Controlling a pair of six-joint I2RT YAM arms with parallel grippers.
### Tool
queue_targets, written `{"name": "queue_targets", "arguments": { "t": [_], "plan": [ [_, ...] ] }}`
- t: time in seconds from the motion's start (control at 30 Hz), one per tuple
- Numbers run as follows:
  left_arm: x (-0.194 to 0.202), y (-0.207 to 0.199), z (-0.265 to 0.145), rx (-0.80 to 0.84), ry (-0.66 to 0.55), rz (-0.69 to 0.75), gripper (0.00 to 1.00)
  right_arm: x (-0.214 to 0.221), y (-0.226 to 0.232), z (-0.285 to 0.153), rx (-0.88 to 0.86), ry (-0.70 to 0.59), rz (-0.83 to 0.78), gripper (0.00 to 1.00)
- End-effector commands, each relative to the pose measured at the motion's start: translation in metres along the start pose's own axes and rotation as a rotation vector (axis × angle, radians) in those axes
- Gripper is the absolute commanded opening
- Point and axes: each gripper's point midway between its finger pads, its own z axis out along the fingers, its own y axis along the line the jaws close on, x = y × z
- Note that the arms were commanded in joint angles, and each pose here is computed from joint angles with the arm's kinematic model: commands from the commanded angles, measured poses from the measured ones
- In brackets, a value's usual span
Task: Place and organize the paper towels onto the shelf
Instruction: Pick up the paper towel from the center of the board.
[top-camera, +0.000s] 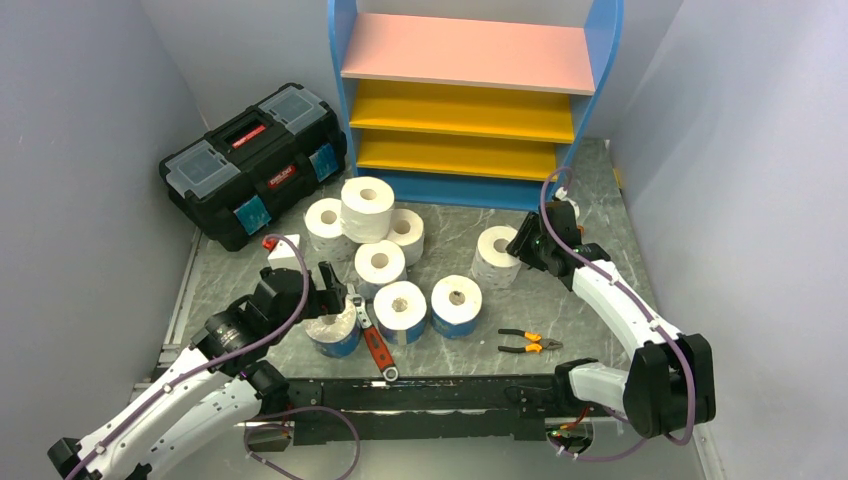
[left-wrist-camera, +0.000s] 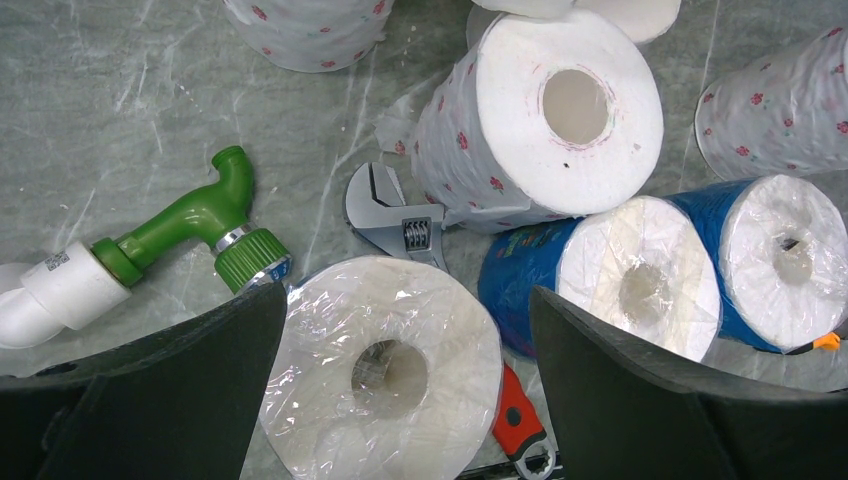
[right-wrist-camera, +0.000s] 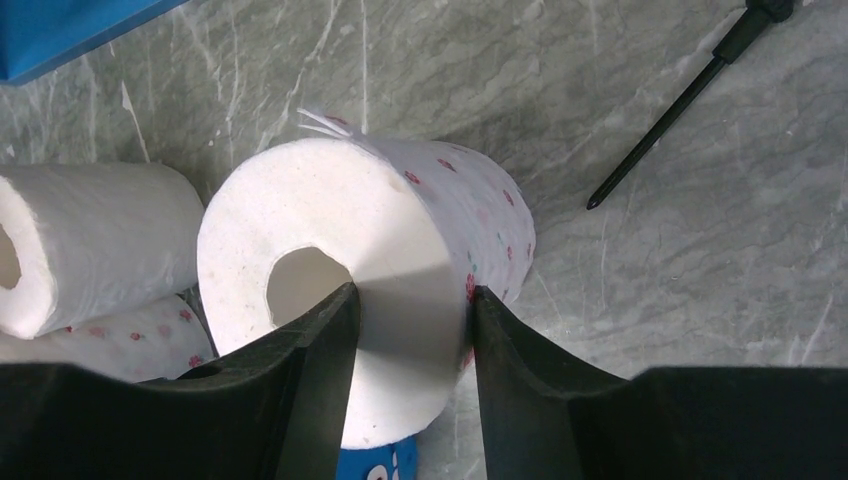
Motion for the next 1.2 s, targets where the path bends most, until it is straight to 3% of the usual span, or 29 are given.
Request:
{"name": "queue_targets", "arguments": {
  "t": [0.0,0.47,1.17],
  "plan": [
    [-0.006,-0.008,0.0,0.03,-0.018,-0.023,0.98,-0.003,-0.002,-0.004,0.006,-0.023,-0.029,0.43],
    [-0.006,-0.008,0.0,0.029,-0.016,-0.029,0.97,-0.009,0.001,-0.013,0.001,-0.04,-0.044,0.37],
    [-0.012,-0.01,-0.004,0.029,-0.024,-0.029,0.97,-0.022,0.017,-0.04,-0.051,-0.075,-0.076,0.36]
  ]
}}
